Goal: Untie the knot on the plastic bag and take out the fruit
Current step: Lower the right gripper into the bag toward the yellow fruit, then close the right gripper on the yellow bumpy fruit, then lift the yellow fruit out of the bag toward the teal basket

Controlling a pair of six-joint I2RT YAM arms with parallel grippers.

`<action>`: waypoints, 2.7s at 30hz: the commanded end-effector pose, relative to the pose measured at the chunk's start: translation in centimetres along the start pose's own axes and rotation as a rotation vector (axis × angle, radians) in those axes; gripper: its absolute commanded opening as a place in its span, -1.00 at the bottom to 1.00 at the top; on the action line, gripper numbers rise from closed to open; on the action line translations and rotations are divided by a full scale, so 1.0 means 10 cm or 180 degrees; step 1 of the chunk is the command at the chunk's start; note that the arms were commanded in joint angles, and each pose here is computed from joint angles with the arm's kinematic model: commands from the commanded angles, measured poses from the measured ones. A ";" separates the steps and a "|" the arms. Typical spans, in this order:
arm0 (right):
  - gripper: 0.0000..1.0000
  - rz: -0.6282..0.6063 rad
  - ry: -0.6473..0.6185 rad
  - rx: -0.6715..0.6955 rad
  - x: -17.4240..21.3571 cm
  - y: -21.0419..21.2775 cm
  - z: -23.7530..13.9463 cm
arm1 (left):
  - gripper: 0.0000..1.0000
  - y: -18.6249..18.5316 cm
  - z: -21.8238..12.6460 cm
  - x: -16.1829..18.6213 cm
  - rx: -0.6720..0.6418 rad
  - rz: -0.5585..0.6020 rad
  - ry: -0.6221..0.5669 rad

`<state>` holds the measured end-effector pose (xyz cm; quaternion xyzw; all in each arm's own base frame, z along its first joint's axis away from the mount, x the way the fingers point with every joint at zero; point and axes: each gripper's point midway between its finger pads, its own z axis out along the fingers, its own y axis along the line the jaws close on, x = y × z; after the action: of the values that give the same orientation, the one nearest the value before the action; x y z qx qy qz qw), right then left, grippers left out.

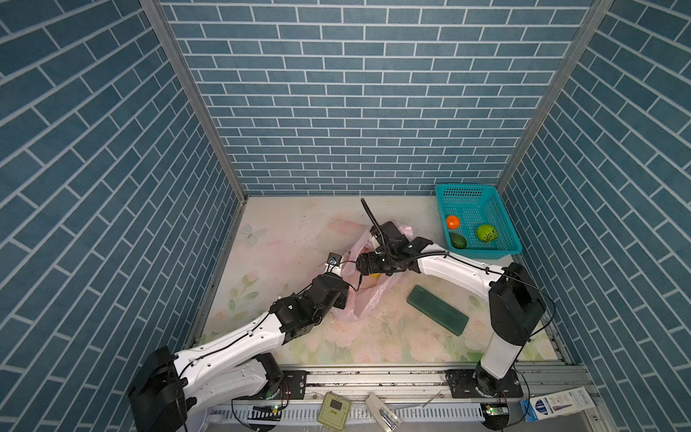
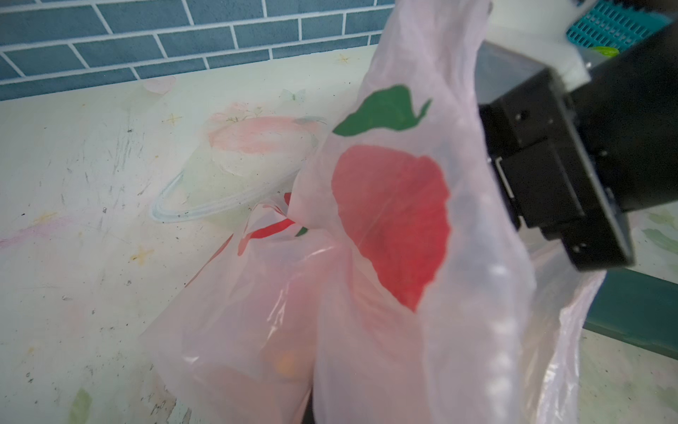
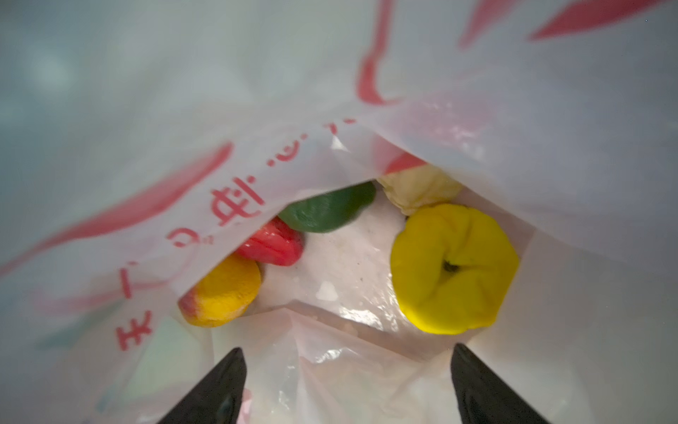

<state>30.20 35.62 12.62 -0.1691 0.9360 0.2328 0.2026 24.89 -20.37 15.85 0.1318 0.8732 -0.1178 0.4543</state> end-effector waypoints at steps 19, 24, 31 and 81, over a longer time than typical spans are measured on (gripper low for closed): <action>0.94 -0.0695 0.0149 0.0562 0.00 -0.46 0.51 | -1.00 0.00 -0.03 0.00 -0.0046 -0.0064 -0.0066; 0.95 -0.0683 0.0214 0.0686 0.09 -0.58 0.55 | -1.00 -0.03 0.00 0.00 -0.0031 -0.0053 -0.0055; 0.95 -0.0634 0.0266 0.0840 0.09 -0.69 0.61 | -1.00 -0.07 0.02 -0.02 -0.0011 -0.0043 -0.0065; -0.09 -0.0445 -0.0617 -0.0168 -0.13 0.45 -0.72 | -1.00 -0.11 -0.08 -0.35 -0.0048 0.0051 -0.0325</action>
<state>26.73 34.89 19.86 -0.2288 0.8941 0.2431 0.2984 25.58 -20.68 17.81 0.1271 0.8577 -0.1004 0.4880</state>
